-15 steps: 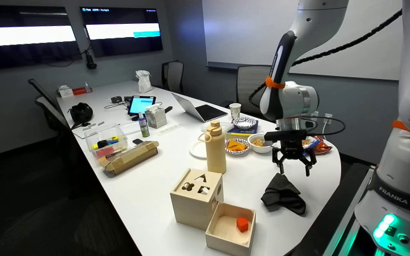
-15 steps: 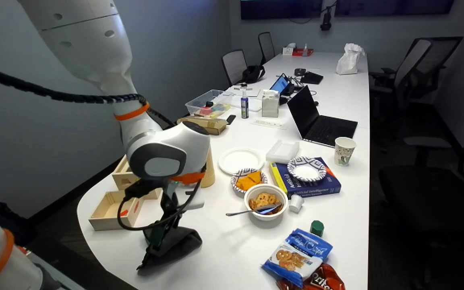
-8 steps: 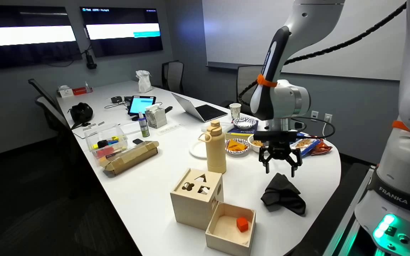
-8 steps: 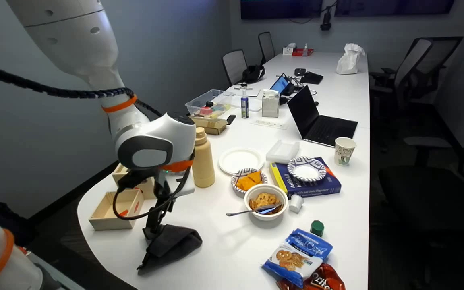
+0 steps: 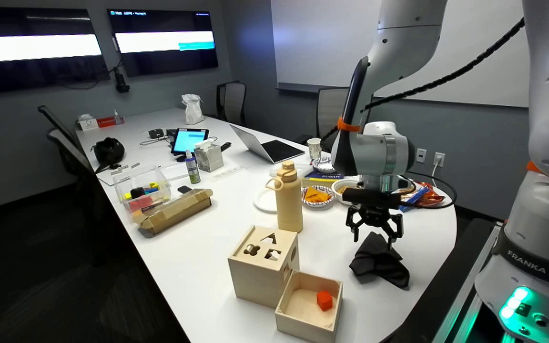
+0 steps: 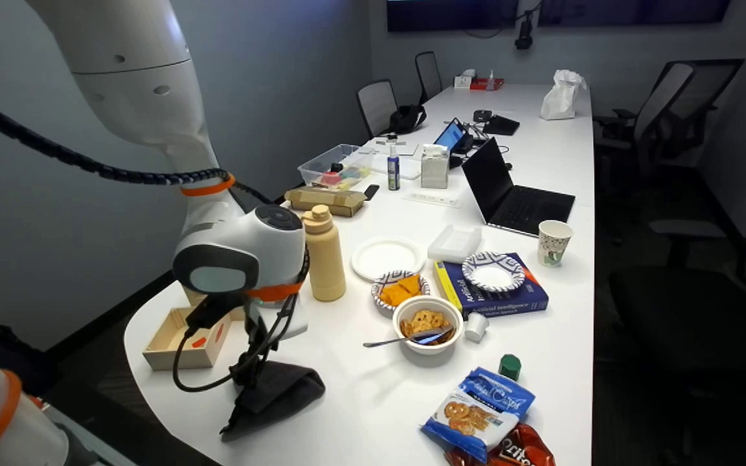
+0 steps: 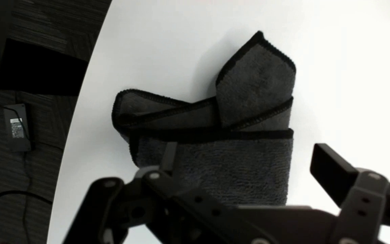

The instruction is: Fold the grey towel twice, then use it to wipe the table

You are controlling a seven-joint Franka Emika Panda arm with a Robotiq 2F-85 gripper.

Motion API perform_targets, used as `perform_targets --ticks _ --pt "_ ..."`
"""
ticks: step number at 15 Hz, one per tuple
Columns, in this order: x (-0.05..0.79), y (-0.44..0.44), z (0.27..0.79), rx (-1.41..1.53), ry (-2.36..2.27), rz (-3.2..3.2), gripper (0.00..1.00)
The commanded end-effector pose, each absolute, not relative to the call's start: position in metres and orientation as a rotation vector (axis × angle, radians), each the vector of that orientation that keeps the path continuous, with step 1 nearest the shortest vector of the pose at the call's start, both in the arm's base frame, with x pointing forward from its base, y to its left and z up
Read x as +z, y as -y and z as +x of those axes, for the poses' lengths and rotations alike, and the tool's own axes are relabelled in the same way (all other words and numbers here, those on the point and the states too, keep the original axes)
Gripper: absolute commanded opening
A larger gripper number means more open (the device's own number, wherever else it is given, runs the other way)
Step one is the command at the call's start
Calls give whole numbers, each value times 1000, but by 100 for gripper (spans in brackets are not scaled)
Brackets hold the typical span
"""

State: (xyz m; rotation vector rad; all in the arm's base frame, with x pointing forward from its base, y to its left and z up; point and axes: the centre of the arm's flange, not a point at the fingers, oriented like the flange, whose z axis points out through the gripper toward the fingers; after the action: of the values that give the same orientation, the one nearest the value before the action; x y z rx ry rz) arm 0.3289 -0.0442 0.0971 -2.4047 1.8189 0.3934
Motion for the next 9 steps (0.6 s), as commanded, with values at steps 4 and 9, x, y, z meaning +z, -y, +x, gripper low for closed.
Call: perform_targets --ticks 4,9 --pt "62 56 321 349 -1816 -2418 100" --pt "42 54 325 392 -1802 -2424 66"
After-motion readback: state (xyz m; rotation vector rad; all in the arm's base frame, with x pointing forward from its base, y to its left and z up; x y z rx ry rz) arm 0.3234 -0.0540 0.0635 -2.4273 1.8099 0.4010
